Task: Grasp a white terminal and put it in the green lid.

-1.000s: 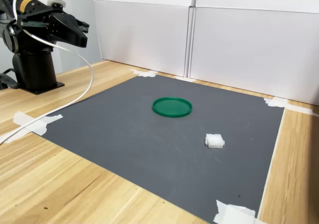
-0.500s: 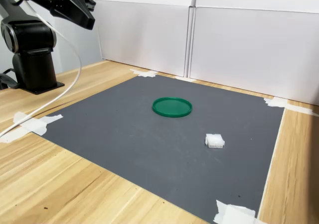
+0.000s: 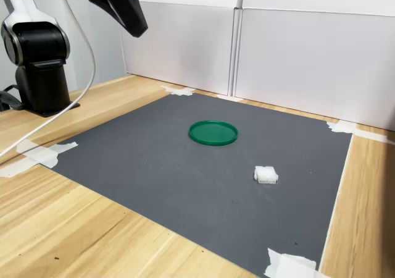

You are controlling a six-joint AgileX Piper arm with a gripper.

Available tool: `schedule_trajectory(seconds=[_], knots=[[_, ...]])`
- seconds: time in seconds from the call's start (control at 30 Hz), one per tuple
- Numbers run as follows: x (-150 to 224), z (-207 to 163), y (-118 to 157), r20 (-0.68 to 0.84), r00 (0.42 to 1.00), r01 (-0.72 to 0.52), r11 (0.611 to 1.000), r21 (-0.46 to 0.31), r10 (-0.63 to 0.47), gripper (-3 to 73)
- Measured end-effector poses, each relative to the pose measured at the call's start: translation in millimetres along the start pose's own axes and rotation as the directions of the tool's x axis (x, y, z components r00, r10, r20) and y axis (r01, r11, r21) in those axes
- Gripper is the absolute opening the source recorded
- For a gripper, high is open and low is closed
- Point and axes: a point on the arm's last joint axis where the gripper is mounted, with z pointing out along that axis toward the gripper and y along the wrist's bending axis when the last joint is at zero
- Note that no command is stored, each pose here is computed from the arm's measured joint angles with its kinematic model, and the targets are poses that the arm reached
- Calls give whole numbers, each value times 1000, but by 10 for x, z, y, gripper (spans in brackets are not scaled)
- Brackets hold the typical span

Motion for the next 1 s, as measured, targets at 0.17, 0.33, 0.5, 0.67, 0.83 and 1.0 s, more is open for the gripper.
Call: schedule_trajectory(seconds=[0.17, 0.33, 0.5, 0.67, 0.83, 1.0], knots=[[-199, 127, -121, -85, 995, 41, 999, -12, -42, -15], [-390, 249, -215, -150, 987, 48, 998, -43, -54, -15], [-546, 371, -290, -200, 978, 46, 996, -74, -60, -15], [-714, 482, -370, -212, 975, 46, 995, -83, -63, -15], [-920, 518, -454, -192, 979, 58, 995, -78, -73, -15], [-1083, 583, -521, -204, 972, 99, 990, -104, -119, -15]])
